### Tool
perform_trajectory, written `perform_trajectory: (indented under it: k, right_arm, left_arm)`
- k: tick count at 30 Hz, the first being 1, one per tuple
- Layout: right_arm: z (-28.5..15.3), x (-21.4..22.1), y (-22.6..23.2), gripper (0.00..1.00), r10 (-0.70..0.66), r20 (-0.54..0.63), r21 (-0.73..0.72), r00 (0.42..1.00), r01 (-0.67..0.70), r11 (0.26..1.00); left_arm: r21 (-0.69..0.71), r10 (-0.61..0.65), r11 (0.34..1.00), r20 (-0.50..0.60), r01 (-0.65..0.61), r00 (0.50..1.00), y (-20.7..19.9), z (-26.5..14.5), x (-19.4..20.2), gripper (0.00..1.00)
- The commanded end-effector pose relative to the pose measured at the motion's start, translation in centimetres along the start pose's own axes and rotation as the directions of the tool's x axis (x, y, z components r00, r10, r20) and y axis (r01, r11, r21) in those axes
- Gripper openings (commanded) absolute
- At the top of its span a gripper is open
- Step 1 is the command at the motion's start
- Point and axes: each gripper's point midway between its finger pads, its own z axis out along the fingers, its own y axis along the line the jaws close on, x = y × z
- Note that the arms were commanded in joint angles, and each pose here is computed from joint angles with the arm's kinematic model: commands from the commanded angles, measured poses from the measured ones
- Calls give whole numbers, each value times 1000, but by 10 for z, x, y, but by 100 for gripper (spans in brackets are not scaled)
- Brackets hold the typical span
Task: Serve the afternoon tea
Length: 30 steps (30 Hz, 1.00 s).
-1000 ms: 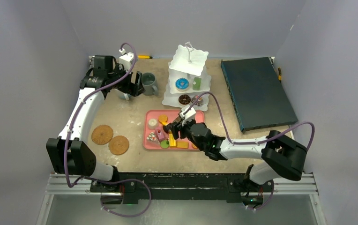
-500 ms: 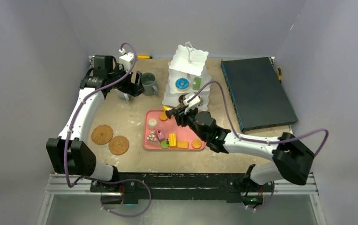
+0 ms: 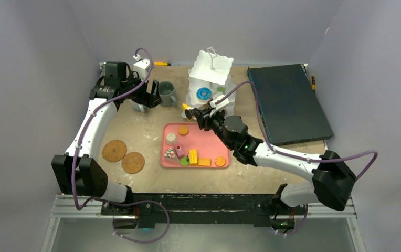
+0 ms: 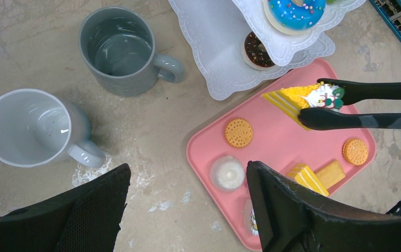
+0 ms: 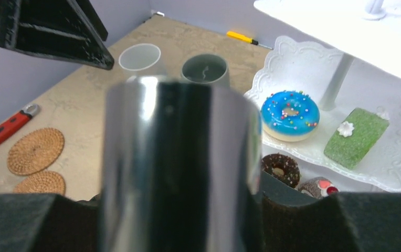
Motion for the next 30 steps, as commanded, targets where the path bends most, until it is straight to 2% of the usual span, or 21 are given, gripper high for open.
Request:
perform_trajectory:
  k: [1, 13, 30]
  right_arm:
    - [7, -6, 0, 34, 18, 35, -15, 999, -18, 1000]
    - [23, 36, -5, 33, 32, -14, -11, 999, -32, 999]
    - [62, 56, -36, 32, 40, 67, 109, 997, -47, 993]
  left_arm:
    - [-25, 43, 999, 58, -41, 997, 2, -14, -16, 80]
    - [-22, 40, 999, 57, -39, 998, 2, -13, -16, 80]
    - [-27, 39, 999, 51, -37, 998, 7, -10, -18, 80]
